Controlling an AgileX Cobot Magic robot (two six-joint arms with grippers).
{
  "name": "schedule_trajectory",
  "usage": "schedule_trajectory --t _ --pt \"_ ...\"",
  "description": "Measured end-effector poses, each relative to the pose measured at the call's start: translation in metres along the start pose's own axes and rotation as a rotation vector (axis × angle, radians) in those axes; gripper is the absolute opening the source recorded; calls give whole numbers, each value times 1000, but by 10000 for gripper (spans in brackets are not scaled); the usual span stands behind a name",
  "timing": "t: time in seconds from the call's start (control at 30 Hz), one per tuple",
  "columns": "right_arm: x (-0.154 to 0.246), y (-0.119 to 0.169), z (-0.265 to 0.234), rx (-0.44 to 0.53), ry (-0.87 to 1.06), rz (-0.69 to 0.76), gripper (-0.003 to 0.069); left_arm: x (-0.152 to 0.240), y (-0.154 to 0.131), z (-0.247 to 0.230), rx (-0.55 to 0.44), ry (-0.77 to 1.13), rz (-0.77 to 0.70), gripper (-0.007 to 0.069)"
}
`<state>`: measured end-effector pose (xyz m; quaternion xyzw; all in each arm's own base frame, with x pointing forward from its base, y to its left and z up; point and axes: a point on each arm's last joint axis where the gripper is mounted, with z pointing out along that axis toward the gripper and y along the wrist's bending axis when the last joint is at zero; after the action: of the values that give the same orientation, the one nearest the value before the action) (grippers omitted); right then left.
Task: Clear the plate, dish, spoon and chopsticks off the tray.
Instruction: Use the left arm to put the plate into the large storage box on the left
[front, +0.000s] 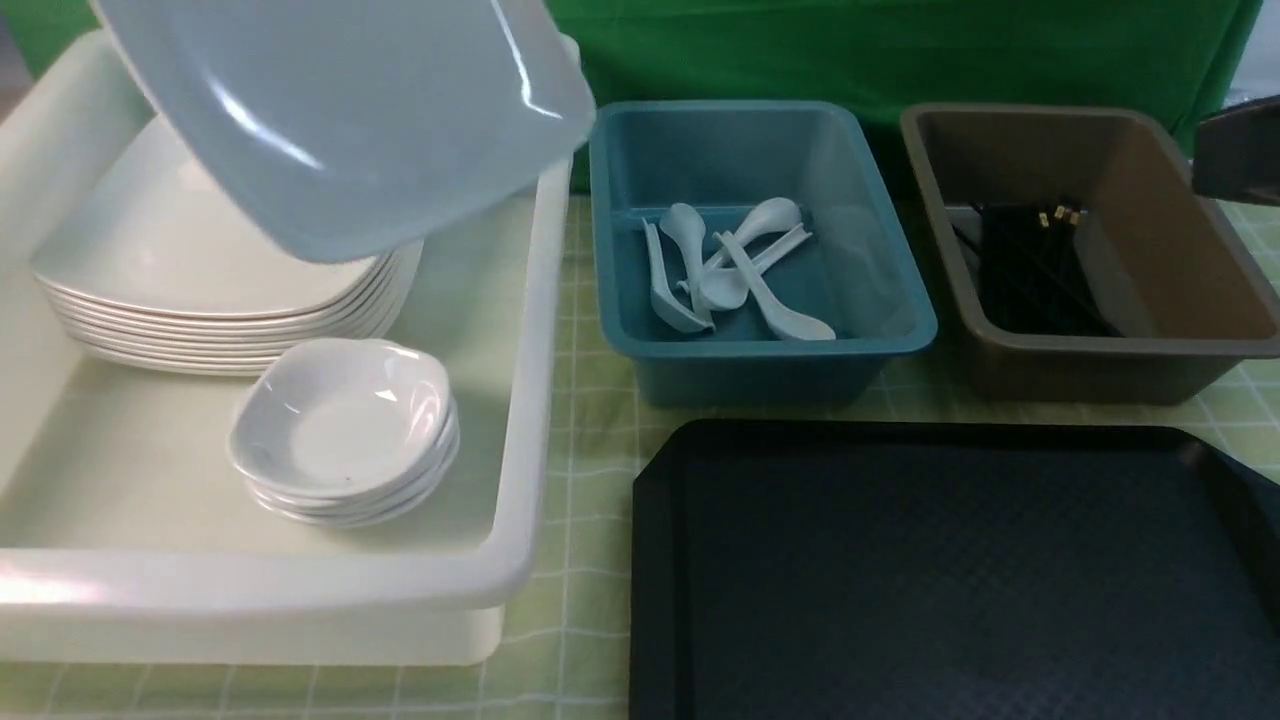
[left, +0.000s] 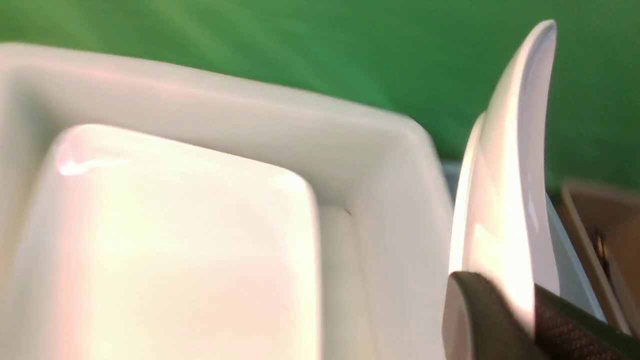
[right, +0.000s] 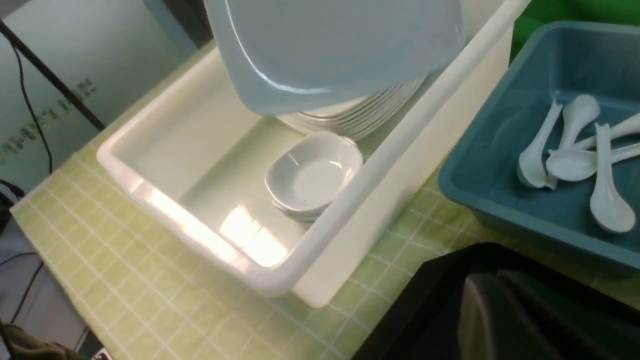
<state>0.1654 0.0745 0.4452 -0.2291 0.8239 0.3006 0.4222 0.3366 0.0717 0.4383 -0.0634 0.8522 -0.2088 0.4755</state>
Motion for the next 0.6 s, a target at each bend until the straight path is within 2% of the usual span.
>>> schedule_trajectory --t 0.13,0.27,0.4,0.6 --pt "-8 -1 32 70 155 -25 31 12 57 0 -80 -144 -206 26" --pt "-10 11 71 63 257 -91 31 34 94 13 -190 -217 -312 26" --pt "-10 28 104 28 255 -119 31 60 120 42 -254 -172 -362 27" --pt "-17 32 139 41 232 -147 31 80 137 75 -254 -91 -410 27"
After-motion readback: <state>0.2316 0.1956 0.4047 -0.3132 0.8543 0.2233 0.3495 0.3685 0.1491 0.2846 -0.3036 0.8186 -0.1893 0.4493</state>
